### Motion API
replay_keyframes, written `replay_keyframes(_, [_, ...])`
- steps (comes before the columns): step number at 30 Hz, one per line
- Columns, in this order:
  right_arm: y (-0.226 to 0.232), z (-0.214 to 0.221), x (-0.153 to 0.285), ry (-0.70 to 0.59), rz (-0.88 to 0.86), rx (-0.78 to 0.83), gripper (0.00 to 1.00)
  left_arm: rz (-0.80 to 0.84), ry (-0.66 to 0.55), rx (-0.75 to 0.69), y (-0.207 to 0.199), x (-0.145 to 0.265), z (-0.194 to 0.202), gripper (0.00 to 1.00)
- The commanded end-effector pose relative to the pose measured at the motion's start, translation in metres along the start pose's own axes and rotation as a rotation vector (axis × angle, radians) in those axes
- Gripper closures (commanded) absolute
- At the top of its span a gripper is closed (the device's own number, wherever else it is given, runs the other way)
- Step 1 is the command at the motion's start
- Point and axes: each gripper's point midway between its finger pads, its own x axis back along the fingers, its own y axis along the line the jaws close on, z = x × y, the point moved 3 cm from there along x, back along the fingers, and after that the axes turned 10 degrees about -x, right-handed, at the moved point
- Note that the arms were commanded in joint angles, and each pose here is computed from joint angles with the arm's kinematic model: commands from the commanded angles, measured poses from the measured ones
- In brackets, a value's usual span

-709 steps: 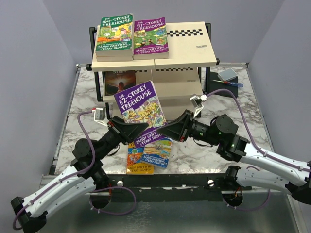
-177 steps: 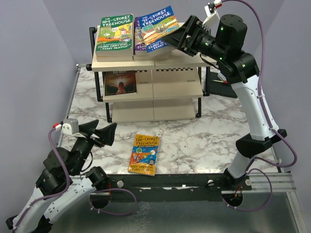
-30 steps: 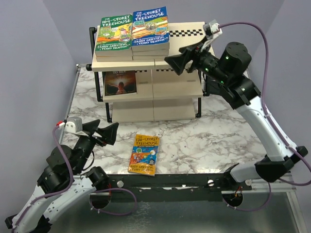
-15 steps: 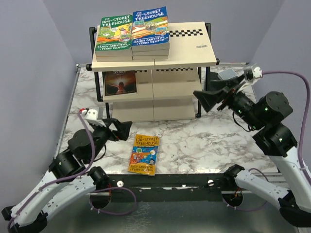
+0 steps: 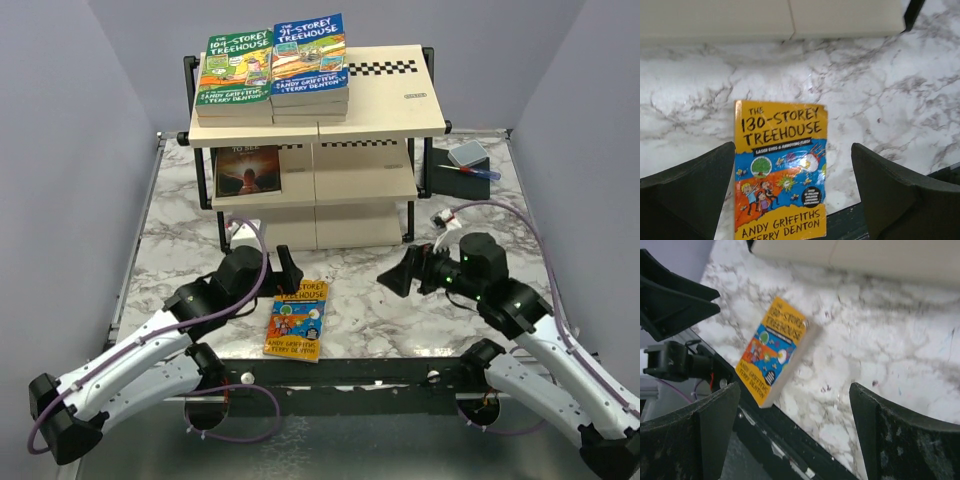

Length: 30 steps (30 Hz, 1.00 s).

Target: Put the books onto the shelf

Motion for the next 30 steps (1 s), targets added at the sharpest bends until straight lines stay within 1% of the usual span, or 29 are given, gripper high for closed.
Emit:
replay_keyframes(1, [-0.017, 0.041, -0.017, 0.112, -0.013, -0.146, 0.09, -0.085, 0.101, 0.136, 0.013, -0.015, 0.038, 0.01])
replay_keyframes(4, [-0.030, 0.060, -0.033, 0.138, 0.004, -0.218, 0.13, -0.137, 0.122, 0.175, 0.023, -0.020, 0.053, 0.01])
replay_keyframes(7, [-0.039, 0.076, -0.048, 0.165, 0.033, -0.267, 0.14, -0.197, 0.139, 0.245, 0.033, -0.025, 0.070, 0.01])
replay_keyframes(9, [-0.039, 0.085, -0.057, 0.187, 0.047, -0.285, 0.14, -0.216, 0.151, 0.265, 0.037, -0.029, 0.079, 0.01])
replay_keyframes(16, [-0.035, 0.105, -0.086, 0.235, 0.071, -0.318, 0.14, -0.230, 0.245, 0.262, 0.042, -0.042, 0.113, 0.01])
replay_keyframes(19, [-0.030, 0.112, -0.096, 0.240, 0.068, -0.326, 0.14, -0.200, 0.283, 0.257, 0.038, -0.046, 0.123, 0.01])
replay_keyframes(23, [-0.029, 0.124, -0.105, 0.269, 0.071, -0.359, 0.14, -0.112, 0.345, 0.242, 0.024, -0.053, 0.133, 0.01])
replay_keyframes(27, [-0.031, 0.136, -0.109, 0.291, 0.091, -0.390, 0.14, -0.013, 0.430, 0.218, 0.007, -0.059, 0.145, 0.04])
replay_keyframes(30, [-0.037, 0.142, -0.109, 0.293, 0.129, -0.416, 0.14, 0.063, 0.463, 0.218, -0.008, -0.064, 0.151, 0.08])
